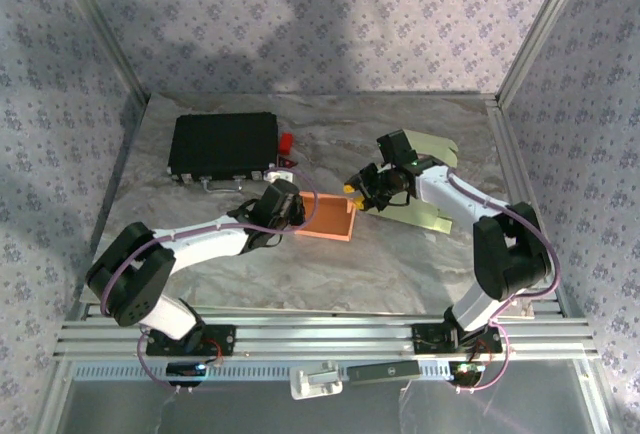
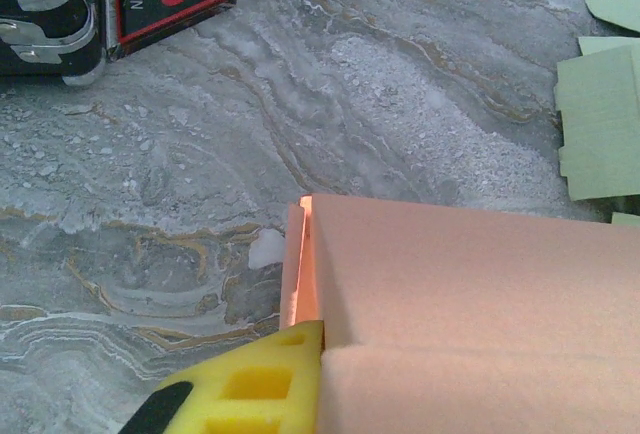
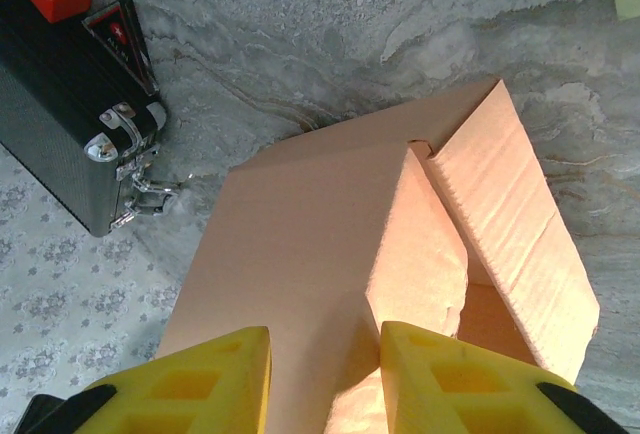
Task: Fold the paper box
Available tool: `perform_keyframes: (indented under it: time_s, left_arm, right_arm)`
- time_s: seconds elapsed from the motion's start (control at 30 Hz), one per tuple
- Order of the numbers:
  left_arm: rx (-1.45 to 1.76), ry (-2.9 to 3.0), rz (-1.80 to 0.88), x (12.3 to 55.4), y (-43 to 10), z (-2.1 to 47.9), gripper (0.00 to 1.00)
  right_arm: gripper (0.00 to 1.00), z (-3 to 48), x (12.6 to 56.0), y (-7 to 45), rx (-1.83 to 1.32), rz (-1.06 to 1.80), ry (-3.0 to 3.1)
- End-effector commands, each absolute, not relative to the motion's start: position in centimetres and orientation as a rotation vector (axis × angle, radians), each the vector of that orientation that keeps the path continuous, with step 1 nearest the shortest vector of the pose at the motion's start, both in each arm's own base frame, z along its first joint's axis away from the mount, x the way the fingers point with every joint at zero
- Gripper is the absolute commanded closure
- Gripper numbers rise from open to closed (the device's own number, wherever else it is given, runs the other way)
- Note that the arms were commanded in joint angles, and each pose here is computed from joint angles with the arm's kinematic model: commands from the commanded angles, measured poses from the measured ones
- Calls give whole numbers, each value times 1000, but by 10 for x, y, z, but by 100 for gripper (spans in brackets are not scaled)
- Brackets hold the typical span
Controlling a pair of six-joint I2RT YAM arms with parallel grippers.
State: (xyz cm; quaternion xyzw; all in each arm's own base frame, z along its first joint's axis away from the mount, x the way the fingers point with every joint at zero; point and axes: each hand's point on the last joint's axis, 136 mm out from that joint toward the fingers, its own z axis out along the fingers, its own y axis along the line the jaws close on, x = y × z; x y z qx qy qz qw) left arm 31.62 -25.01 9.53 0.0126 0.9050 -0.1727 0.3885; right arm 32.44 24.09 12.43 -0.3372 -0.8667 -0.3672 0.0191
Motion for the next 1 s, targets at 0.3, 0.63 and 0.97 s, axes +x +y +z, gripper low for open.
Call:
perform_keyframes:
  time_s: [0.3, 0.63, 0.97]
  left_arm:
    - [3, 2290, -498, 313, -262, 99, 86]
    - [-29, 2304, -532, 302, -259, 87, 84]
    - [-62, 2308, -538, 289, -251, 98, 49]
  right_arm:
    - [64, 107, 315, 244, -1033, -1129, -2649]
    - [65, 97, 309, 235, -1020, -1109, -2713]
    - [66, 99, 305, 229, -1011, -1081, -2769]
